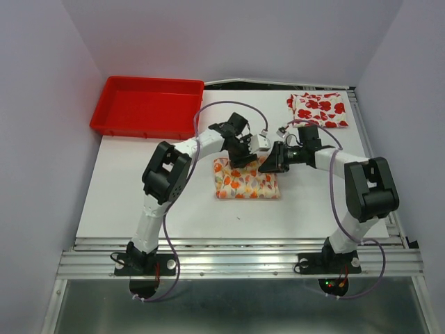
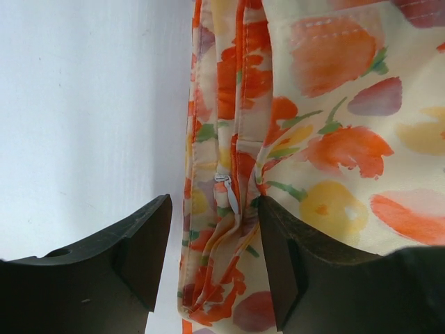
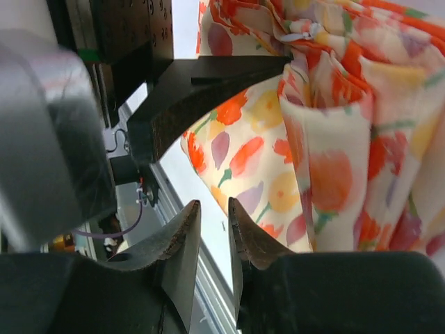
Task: Fold and stack the skirts
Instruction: Fold the skirt
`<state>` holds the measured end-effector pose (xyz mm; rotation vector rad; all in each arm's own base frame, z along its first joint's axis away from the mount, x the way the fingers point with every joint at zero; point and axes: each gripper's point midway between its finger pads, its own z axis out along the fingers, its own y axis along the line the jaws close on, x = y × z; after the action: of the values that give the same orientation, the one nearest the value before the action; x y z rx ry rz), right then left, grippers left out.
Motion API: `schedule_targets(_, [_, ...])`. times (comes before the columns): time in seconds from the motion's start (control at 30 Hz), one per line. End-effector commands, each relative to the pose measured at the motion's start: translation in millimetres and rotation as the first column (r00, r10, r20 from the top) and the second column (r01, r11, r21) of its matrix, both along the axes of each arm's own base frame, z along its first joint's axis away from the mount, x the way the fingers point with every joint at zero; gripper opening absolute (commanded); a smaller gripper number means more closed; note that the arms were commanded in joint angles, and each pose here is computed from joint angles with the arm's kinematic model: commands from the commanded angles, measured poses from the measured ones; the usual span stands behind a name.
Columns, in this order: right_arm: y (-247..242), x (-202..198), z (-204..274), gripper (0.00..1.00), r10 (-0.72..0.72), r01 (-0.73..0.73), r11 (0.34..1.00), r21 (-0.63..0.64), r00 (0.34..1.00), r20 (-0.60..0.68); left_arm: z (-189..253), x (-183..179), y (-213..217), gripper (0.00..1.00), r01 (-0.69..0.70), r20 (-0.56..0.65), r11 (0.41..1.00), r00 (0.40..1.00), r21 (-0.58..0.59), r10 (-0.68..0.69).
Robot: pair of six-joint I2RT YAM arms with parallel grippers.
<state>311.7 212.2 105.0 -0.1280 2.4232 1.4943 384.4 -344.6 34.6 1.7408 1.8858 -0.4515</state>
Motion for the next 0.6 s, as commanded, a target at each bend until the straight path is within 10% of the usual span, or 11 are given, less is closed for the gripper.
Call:
schedule_targets(0.0, [10.0,24.7,-14.0,0.26,-0.013,0.016,0.998,-0.056,0.998,0.054,5.8,6.6,-2.9,0.64,0.003,-0.008,1.0,1.0,-0.008,-0.003])
schedule_targets(0.37, [3.8,40.0,-60.4,0.23,-0.119,0.124,0.987,-0.107,0.992,0.048,77.5,43.5,20.9,0.65,-0.136,0.058,0.984,0.988,-0.115,0.144])
schedule_targets(0.57, [7.1,44.5,-58.7,0.23,-0.12,0.122,0.989,-0.088,0.992,0.032,170.8,50.5,45.8,0.98,-0.306,0.045,0.885,0.939,-0.352,0.342])
